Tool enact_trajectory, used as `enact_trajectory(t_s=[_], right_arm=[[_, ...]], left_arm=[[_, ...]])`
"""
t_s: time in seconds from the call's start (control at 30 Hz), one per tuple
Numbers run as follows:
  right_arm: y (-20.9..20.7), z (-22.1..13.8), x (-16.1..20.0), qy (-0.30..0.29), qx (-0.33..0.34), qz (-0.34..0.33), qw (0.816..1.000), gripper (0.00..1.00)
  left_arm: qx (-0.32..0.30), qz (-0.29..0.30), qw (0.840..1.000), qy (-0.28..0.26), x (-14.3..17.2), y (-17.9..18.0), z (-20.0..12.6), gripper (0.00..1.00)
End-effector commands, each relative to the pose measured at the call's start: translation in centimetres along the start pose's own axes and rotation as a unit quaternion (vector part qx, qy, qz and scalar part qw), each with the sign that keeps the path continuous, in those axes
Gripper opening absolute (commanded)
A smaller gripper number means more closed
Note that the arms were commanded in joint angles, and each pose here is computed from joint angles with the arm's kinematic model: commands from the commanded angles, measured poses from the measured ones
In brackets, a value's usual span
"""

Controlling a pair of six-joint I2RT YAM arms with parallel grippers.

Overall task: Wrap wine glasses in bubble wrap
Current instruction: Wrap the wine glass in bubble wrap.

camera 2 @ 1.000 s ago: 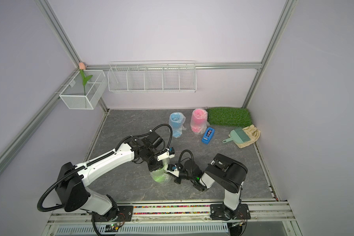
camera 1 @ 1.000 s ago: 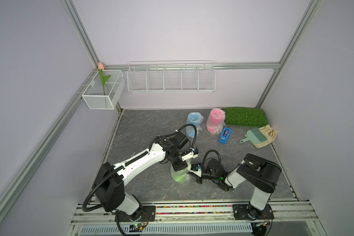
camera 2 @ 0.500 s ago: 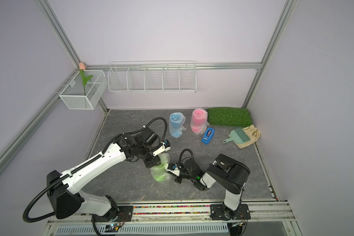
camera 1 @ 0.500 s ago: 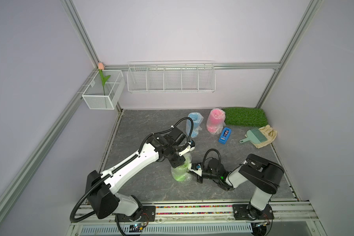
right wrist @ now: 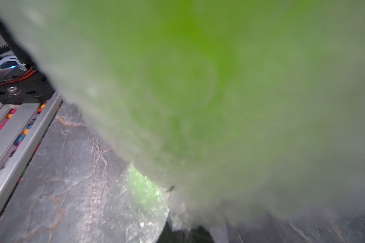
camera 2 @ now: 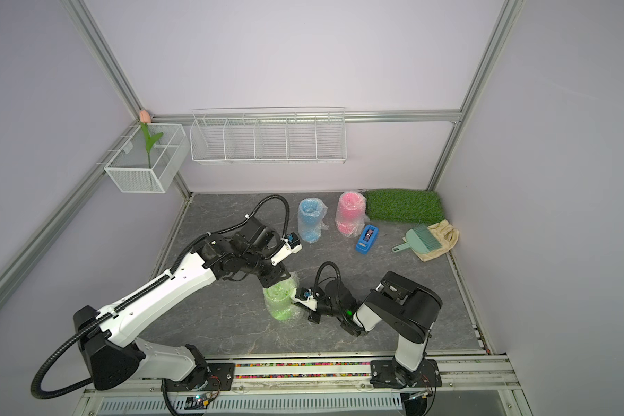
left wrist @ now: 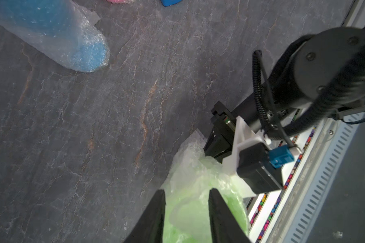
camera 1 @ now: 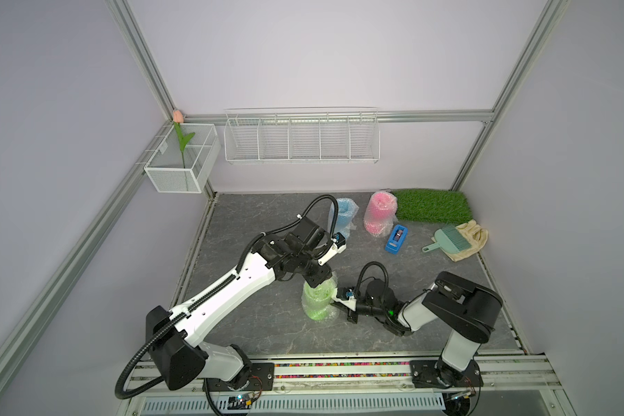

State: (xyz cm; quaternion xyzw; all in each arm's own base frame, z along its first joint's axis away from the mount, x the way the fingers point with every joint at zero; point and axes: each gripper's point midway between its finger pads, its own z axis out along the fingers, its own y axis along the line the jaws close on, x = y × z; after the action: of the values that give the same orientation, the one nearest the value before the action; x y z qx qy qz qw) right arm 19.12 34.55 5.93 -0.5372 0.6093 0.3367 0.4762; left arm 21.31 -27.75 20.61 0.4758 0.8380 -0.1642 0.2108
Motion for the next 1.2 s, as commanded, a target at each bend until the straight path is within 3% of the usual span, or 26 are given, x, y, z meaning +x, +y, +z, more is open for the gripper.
enact_trajectory(t_s=[0.0, 0.2, 0.67, 0.8, 0.9, 0.97, 1.17], right_arm=[[0.1, -0.2, 1.1, 0.024, -0.003, 0.008, 1.0, 0.07], [-0.1, -0.2, 1.1, 0.026, 0.001, 0.007, 1.0, 0.07], [-0.1, -0.4, 1.5, 0.035, 0.005, 0.007, 0.999, 0.07], [-0.2, -0.5, 1.5, 0.038, 0.006, 0.005, 0.999, 0.07], [-0.2, -0.6, 1.4, 0.04, 0.006, 0.003, 0.999, 0.07], [-0.2, -0.6, 1.5, 0.041, 0.007, 0.003, 0.999, 0.07], [-0.3, -0.5, 1.4, 0.043, 0.003, 0.003, 0.999, 0.07]], left_arm=[[0.027, -0.025, 0.998, 0.046, 1.6, -0.7, 0.8, 0.24], [0.047, -0.044, 0.993, 0.098, 4.8, -1.1, 3.7, 0.0], [0.098, -0.089, 0.982, 0.137, 9.4, -2.4, 9.9, 0.0], [0.08, -0.088, 0.986, 0.121, 8.4, -2.0, 8.3, 0.0], [0.042, -0.082, 0.992, 0.087, 6.5, -1.0, 5.7, 0.16], [0.013, -0.083, 0.994, 0.064, 5.1, -0.2, 3.5, 0.32], [-0.02, -0.1, 0.995, -0.006, 2.0, 0.1, -1.9, 0.35]])
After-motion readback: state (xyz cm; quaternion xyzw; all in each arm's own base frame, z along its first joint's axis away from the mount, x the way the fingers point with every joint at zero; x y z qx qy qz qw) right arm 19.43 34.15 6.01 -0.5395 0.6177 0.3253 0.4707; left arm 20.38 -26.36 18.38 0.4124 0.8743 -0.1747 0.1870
